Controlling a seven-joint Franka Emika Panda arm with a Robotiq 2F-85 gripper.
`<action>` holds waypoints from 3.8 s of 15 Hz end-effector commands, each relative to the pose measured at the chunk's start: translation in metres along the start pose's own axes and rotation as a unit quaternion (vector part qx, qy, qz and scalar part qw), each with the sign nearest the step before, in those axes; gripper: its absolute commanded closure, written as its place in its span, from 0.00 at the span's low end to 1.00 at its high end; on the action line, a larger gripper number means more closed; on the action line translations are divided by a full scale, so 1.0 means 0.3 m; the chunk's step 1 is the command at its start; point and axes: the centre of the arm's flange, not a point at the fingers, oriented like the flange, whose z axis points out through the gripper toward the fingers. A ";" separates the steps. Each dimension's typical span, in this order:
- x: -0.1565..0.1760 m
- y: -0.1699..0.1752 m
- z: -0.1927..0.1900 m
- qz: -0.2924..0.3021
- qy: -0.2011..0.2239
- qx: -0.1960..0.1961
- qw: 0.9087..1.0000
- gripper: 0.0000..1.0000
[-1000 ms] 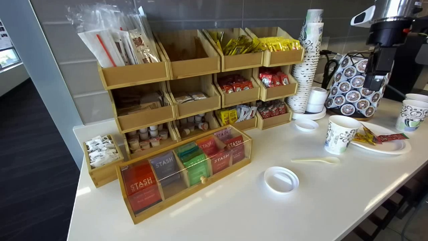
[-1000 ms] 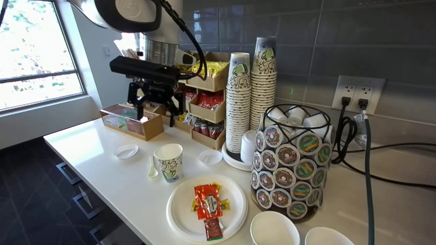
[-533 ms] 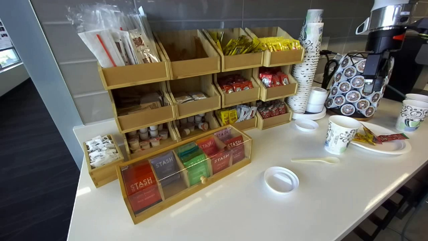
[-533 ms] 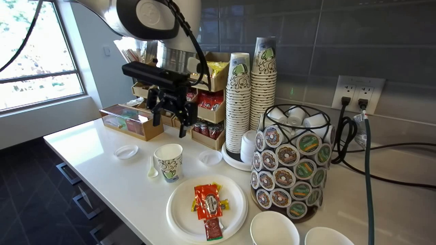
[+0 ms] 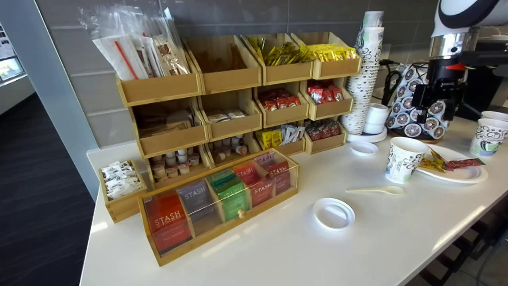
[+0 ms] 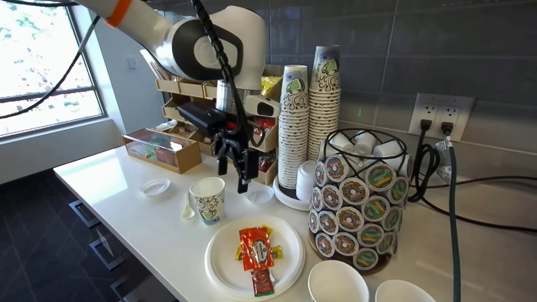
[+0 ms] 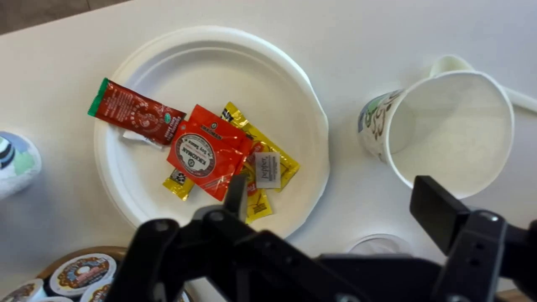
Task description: Pick up the top red sachet from the stack on the white paper plate and move it to the left side of the white paper plate
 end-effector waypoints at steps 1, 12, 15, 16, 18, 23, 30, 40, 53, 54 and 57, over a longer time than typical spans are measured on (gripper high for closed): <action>0.031 0.016 0.058 0.092 -0.010 -0.039 0.995 0.00; 0.104 0.139 0.158 0.329 -0.099 -0.133 0.930 0.00; 0.107 0.172 0.176 0.369 -0.167 -0.123 0.906 0.00; 0.104 0.183 0.178 0.388 -0.179 -0.120 0.896 0.00; 0.064 0.164 0.177 0.356 -0.155 -0.129 0.913 0.00; 0.066 0.155 0.175 0.353 -0.153 -0.129 0.914 0.00; 0.164 0.199 0.221 0.365 -0.103 -0.112 0.918 0.00; 0.283 0.282 0.307 0.417 -0.068 -0.058 0.905 0.11; 0.282 0.271 0.325 0.433 -0.091 -0.068 0.894 0.58; 0.281 0.271 0.323 0.433 -0.090 -0.069 0.894 0.65; 0.281 0.266 0.318 0.434 -0.088 -0.070 0.894 0.85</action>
